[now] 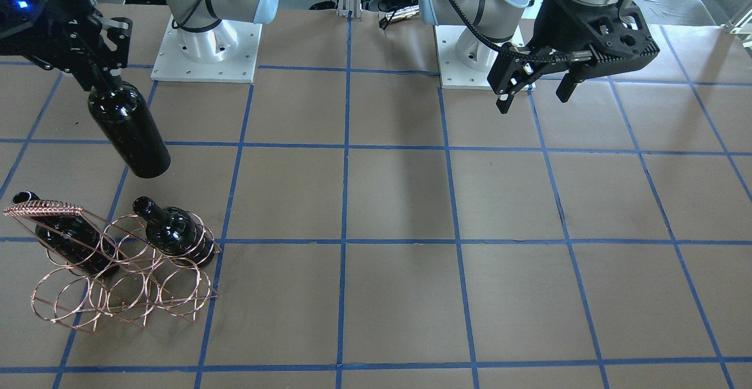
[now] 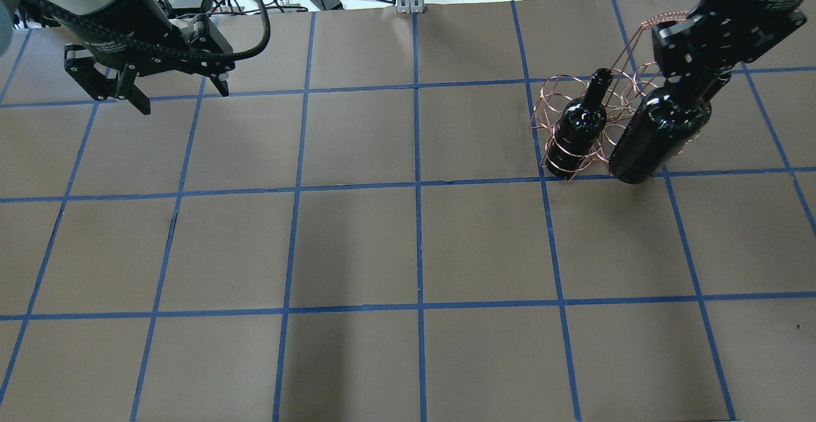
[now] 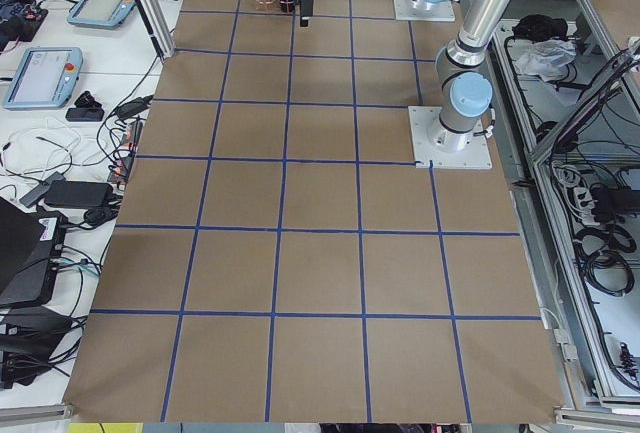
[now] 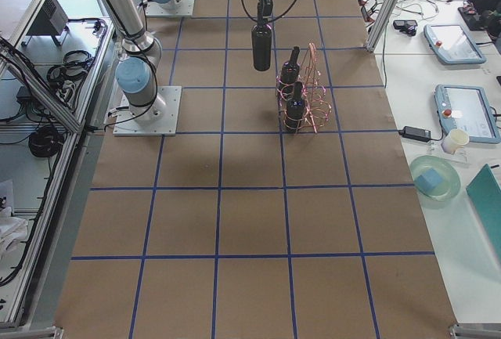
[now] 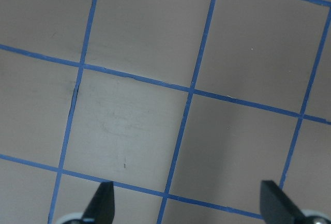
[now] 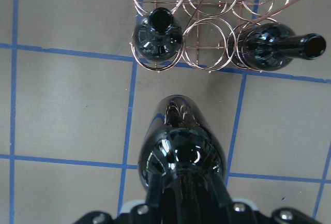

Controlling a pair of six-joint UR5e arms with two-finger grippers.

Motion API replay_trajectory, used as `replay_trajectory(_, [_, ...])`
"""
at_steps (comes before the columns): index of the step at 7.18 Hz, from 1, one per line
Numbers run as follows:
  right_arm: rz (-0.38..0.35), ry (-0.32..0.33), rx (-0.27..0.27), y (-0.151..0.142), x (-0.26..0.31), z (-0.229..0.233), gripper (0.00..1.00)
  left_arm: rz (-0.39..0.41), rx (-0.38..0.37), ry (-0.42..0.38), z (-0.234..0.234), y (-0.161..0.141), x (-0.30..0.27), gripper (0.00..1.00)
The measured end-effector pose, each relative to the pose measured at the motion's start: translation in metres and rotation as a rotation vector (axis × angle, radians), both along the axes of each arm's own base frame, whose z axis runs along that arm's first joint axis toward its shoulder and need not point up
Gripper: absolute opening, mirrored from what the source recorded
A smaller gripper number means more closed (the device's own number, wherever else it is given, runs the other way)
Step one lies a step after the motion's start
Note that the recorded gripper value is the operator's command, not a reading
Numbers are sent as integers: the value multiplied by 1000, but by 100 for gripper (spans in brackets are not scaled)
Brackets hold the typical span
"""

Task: Place wine into wine basket
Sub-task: 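Lower the bottle with the right gripper into the empty rack slot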

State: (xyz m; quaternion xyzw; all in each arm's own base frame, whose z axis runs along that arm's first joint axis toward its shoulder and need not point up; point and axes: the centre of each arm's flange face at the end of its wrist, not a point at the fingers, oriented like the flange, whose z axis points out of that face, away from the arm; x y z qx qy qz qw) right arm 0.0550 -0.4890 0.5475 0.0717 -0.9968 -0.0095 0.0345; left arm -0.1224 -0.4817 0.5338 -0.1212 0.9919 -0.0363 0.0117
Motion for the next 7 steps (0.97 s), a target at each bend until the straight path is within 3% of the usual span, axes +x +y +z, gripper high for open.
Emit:
replay_trajectory(4, [51,15,-31,-59,-27,-11,0,-11,16,0,-4,3,-2,100])
replay_trajectory(7, [54,6,-37,-84,-30,-31,0,-44,49,2,-10,7,-14,100])
